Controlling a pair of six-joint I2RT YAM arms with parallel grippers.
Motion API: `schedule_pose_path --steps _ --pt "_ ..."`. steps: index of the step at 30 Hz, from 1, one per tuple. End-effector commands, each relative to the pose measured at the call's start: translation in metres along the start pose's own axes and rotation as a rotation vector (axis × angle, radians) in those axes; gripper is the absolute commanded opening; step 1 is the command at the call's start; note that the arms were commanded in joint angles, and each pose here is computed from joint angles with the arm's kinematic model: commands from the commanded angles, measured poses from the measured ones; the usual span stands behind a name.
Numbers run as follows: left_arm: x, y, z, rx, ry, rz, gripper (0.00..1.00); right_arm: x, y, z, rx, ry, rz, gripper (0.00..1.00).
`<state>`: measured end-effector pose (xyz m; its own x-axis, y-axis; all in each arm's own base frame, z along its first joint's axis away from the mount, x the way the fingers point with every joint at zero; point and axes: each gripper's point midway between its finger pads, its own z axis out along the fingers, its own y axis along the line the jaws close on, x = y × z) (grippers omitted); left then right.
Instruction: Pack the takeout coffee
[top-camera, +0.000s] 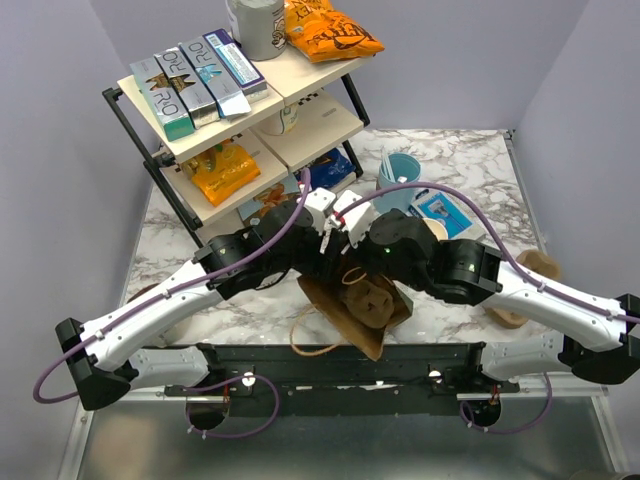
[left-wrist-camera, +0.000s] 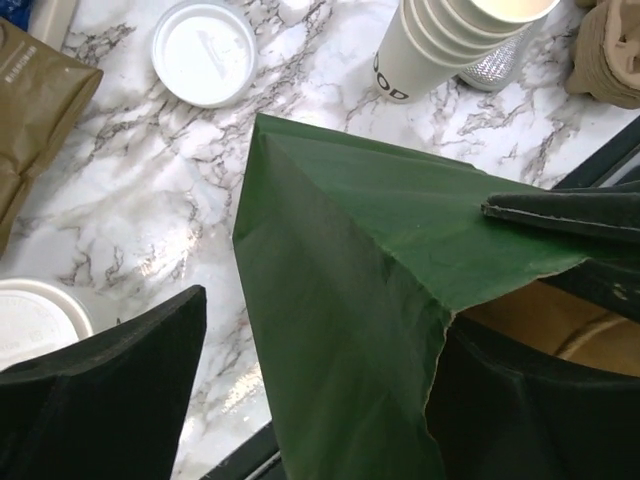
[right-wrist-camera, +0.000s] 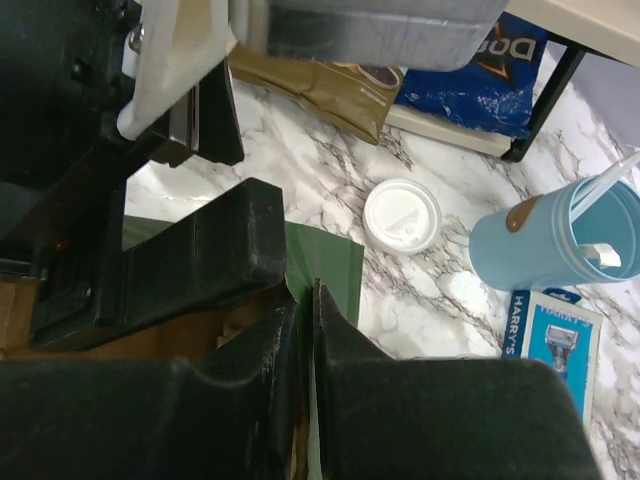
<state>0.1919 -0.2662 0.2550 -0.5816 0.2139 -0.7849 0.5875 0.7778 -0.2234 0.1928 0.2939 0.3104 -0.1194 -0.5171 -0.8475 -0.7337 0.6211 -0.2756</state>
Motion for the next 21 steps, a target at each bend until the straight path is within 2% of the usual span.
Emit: schedule_pose_path --steps 1,2,3,5,6,7,8,9,10,11,14,18,21 --pt "-0.01 -0.001 0.007 0.002 -0.035 0.052 0.69 -0.017 -0.002 -0.004 -0.05 -0.072 0.052 0.18" --pt "-0.011 0.0 0.007 -0.008 -0.035 0.048 0.62 -0.016 -0.003 -0.003 -0.048 -0.071 0.056 0.18" --pt "-0.013 0.001 0.005 -0.011 -0.039 0.046 0.49 -0.015 -0.005 -0.002 -0.043 -0.066 0.058 0.18" --pt "-0.021 0.009 -0.003 -0.062 -0.072 0.015 0.36 -0.012 -0.014 0.001 -0.009 -0.057 0.073 0.21" --pt "-0.023 0.013 -0.006 -0.09 -0.081 0.004 0.24 -0.009 -0.019 0.001 0.02 -0.049 0.077 0.23" --pt "-0.023 0.017 -0.01 -0.114 -0.08 -0.011 0.18 -0.006 -0.025 0.004 0.043 -0.039 0.087 0.27" --pt "-0.025 0.02 -0.013 -0.136 -0.087 -0.044 0.12 -0.005 -0.027 0.004 0.055 -0.036 0.103 0.37" --pt "-0.027 0.027 -0.015 -0.178 -0.093 -0.062 0.02 -0.005 -0.03 0.004 0.066 -0.03 0.111 0.46" --pt "-0.025 0.03 -0.018 -0.2 -0.077 -0.077 0.0 -0.004 -0.03 0.007 0.074 -0.02 0.118 0.55" --pt "-0.022 0.031 -0.014 -0.221 -0.058 -0.083 0.0 -0.011 -0.032 0.005 0.078 -0.03 0.144 0.69" --pt "-0.013 0.037 -0.009 -0.299 -0.013 -0.118 0.0 -0.014 -0.041 0.002 0.136 -0.014 0.199 0.9" --pt "-0.006 0.049 -0.006 -0.423 0.038 -0.154 0.0 -0.011 -0.074 -0.018 0.312 -0.024 0.264 1.0" --pt "-0.002 0.042 -0.002 -0.392 0.046 -0.147 0.0 0.007 -0.076 -0.032 0.329 0.001 0.325 1.0"
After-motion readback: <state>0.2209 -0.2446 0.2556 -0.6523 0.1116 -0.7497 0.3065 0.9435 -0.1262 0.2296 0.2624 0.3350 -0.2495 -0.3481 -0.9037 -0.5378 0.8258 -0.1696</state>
